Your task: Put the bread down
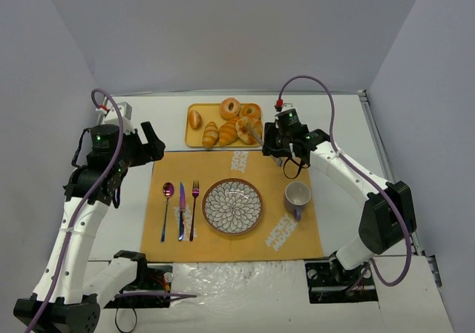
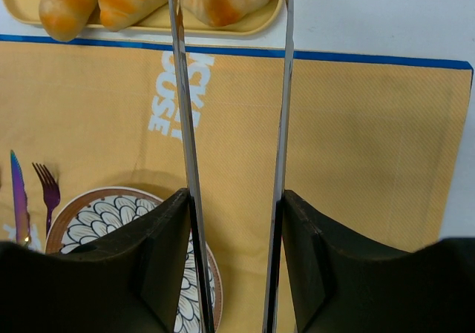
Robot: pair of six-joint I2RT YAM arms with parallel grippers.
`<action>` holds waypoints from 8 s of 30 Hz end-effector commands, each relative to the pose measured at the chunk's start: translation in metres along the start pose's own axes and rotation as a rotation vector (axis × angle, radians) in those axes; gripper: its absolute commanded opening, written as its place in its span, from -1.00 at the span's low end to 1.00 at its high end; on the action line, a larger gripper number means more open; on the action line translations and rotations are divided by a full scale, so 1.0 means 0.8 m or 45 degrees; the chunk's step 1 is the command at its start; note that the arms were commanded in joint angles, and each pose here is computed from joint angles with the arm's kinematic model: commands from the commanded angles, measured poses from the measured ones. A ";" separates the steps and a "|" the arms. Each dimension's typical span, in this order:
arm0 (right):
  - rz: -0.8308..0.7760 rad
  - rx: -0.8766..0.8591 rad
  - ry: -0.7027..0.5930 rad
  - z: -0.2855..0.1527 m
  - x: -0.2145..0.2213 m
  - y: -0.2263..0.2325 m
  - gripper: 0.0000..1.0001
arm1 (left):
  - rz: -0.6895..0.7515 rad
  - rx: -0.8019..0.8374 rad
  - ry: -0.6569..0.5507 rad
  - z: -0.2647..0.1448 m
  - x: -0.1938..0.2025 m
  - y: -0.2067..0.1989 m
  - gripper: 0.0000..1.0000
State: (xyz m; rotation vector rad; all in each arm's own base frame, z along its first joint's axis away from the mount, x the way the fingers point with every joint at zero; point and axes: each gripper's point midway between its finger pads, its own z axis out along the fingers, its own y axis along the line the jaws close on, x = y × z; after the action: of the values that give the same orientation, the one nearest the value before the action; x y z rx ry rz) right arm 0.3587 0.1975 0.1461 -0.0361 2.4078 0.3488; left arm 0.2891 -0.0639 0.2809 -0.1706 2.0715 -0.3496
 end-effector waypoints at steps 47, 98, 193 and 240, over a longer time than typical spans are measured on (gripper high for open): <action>0.078 -0.033 -0.204 0.001 -0.067 0.008 -1.00 | -0.008 0.031 -0.102 -0.001 -0.029 -0.008 0.54; -0.213 -0.438 0.206 -0.145 0.167 0.111 -1.00 | -0.013 0.046 -0.093 0.000 -0.026 -0.011 0.54; -0.139 0.004 -0.240 -0.167 0.001 0.063 -0.08 | -0.016 0.052 -0.083 0.003 -0.024 -0.012 0.54; 0.468 0.689 -0.114 0.148 -0.079 -0.362 0.28 | -0.019 0.067 -0.068 0.007 -0.022 -0.014 0.54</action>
State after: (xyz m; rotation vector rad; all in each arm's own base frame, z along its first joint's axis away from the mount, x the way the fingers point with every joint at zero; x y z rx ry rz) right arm 0.5023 -0.0521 0.0221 0.6415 2.3994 -0.1726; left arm 0.2923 -0.0697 0.2759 -0.1716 2.0910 -0.3832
